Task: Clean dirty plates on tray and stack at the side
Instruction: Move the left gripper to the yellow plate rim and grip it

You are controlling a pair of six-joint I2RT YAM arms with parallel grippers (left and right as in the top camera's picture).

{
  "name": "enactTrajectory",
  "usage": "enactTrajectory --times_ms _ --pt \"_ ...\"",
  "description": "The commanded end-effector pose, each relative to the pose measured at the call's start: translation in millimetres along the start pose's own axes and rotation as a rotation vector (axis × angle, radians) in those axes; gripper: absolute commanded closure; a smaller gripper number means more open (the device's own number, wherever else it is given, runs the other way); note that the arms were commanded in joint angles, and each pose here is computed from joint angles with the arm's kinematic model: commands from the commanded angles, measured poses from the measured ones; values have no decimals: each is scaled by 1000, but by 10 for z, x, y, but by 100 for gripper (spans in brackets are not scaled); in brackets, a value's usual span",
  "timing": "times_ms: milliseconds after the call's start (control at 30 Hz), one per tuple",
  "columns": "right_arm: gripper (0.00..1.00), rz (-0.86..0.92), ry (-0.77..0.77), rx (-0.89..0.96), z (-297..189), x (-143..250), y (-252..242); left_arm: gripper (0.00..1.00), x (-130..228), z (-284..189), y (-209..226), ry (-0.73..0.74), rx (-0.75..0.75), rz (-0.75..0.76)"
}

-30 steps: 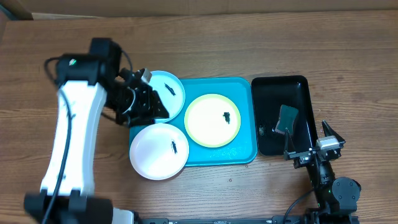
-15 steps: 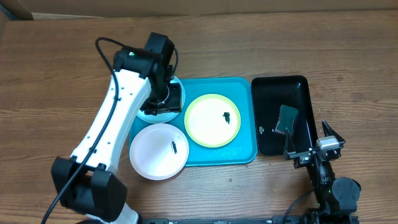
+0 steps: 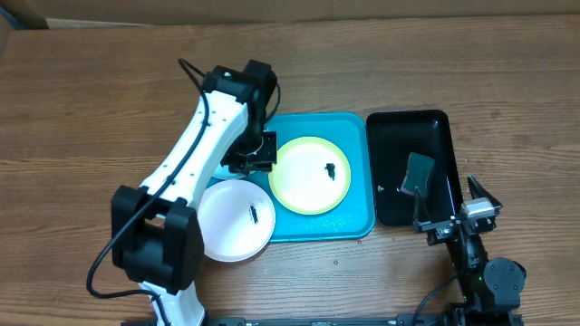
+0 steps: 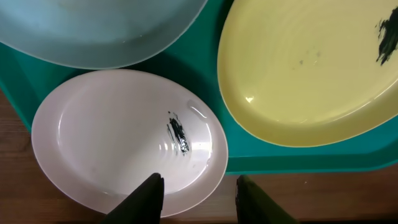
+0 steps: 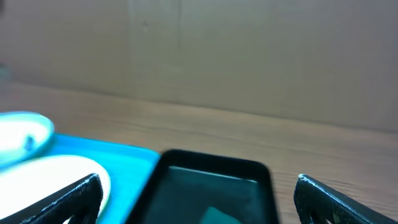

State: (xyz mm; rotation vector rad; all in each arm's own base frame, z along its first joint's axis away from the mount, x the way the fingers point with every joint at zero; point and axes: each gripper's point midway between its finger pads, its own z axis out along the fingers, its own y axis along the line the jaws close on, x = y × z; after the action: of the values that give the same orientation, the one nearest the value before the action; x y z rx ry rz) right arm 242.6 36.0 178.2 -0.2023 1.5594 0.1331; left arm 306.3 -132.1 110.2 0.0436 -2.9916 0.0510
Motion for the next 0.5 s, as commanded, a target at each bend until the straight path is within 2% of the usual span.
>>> enactTrajectory --times_ms 0,100,167,233,333,467 --pt "0 173 -33 -165 -25 -86 276 57 44 51 -94 23 7 38" --pt "0 280 12 -205 -50 -62 349 53 13 56 -148 7 19 50" --pt "0 328 39 -202 -77 -103 353 57 17 50 -188 9 43 59" --pt "0 329 28 -192 -120 -301 336 62 31 28 -202 8 53 79" --pt "0 328 17 -125 -179 -710 220 62 26 -92 -211 -38 68 101" --pt "0 344 116 -44 -153 -1153 79 61 9 -374 -249 -145 115 73"
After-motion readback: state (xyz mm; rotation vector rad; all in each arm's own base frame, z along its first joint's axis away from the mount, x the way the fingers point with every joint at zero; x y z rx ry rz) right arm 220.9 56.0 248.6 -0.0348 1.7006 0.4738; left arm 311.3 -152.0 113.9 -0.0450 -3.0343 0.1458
